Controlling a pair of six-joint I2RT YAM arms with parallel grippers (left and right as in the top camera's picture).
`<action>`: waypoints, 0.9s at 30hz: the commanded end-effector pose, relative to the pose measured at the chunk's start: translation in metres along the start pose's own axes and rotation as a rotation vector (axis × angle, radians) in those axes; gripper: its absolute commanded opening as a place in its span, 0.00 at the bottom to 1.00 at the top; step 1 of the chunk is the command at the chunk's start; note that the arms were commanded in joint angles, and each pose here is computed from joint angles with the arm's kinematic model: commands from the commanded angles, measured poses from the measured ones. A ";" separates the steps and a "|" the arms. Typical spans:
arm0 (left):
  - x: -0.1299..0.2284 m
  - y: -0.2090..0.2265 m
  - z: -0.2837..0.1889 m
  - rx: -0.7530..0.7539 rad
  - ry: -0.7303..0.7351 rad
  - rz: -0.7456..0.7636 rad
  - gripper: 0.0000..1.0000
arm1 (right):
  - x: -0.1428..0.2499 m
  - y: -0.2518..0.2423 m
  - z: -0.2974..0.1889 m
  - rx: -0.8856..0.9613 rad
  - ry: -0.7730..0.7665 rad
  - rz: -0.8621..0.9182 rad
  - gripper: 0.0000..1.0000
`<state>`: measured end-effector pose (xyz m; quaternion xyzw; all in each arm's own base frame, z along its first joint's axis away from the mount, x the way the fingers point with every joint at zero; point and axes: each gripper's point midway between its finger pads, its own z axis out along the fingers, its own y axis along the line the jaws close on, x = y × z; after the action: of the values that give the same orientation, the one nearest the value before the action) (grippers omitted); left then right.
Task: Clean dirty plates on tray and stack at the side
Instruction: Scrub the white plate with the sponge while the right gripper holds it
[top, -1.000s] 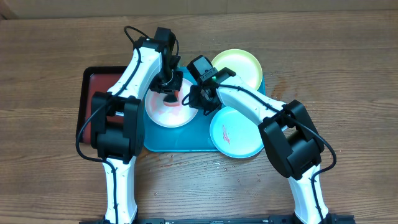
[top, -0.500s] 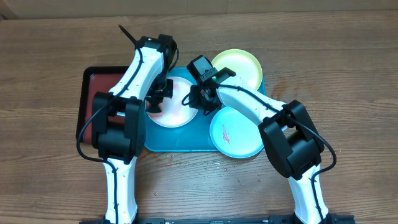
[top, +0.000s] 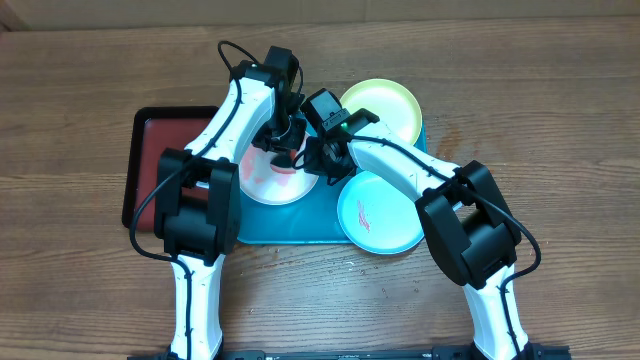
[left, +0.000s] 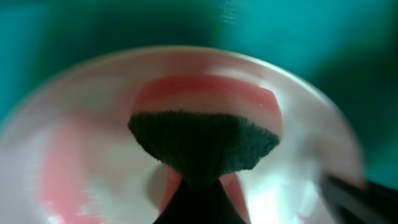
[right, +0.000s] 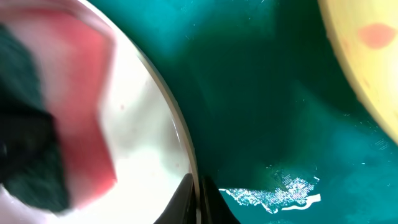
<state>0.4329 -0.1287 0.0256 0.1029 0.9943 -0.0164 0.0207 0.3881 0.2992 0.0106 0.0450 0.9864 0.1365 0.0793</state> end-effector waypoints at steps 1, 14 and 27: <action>-0.006 0.051 -0.007 -0.284 -0.051 -0.224 0.04 | 0.004 -0.013 0.010 0.050 0.007 -0.002 0.04; 0.013 0.024 -0.002 -0.151 0.048 -0.127 0.04 | 0.003 -0.013 0.010 0.048 0.005 -0.002 0.04; 0.037 -0.017 -0.004 0.112 0.157 0.100 0.04 | 0.005 -0.013 0.010 0.051 0.011 -0.001 0.04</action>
<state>0.3936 -0.1393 0.0283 0.1515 0.9846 -0.0665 -0.0565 0.3881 0.2990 0.0106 0.0450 0.9865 0.1362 0.0791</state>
